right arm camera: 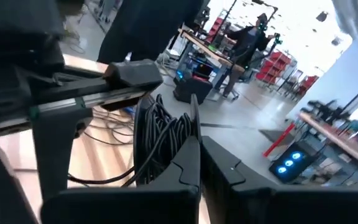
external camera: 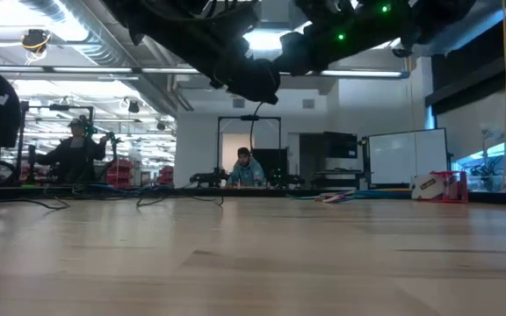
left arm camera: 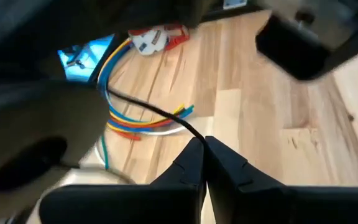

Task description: Coiling cords

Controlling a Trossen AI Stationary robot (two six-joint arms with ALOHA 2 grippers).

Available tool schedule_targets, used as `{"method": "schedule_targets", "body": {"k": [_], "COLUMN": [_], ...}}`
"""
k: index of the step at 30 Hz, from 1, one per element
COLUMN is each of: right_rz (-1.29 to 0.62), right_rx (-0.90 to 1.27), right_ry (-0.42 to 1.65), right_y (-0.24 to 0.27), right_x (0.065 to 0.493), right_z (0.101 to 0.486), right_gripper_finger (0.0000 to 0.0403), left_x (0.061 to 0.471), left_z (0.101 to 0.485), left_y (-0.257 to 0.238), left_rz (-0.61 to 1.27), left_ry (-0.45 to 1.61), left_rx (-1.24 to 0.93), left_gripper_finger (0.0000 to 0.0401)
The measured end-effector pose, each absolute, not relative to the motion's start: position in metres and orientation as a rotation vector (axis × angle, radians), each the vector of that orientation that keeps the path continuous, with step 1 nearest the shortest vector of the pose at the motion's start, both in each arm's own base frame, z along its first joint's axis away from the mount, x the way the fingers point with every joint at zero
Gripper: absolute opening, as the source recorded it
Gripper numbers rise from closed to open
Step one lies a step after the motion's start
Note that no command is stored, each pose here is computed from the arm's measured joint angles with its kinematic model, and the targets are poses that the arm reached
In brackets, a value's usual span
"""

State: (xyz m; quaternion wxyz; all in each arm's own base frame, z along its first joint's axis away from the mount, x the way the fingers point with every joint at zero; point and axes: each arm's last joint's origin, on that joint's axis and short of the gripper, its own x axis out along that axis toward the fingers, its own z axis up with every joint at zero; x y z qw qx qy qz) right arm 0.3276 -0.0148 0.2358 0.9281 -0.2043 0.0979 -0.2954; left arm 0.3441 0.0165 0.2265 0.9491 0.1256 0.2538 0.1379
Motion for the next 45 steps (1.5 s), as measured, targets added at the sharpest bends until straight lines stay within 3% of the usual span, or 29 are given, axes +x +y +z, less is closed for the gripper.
{"method": "schedule_targets", "body": {"k": [13, 35, 45], "right_rz": [-0.482, -0.378, -0.375], "right_rx": [-0.345, -0.268, -0.271], "right_ry": [0.128, 0.106, -0.056], "right_y": [-0.012, -0.008, -0.005], "right_x": [0.318, 0.297, 0.297], "right_z": [0.257, 0.282, 0.297], "right_gripper_finger": [0.0005, 0.0005, 0.0005], "left_x": [0.342, 0.336, 0.343], "left_z": [0.225, 0.233, 0.238], "left_y": [0.032, 0.030, 0.021], "left_rz": [0.354, 0.313, 0.317], "left_ry": [0.514, 0.540, 0.428], "left_rx": [0.236, 0.376, 0.316], "left_gripper_finger": [0.0005, 0.0015, 0.0015]}}
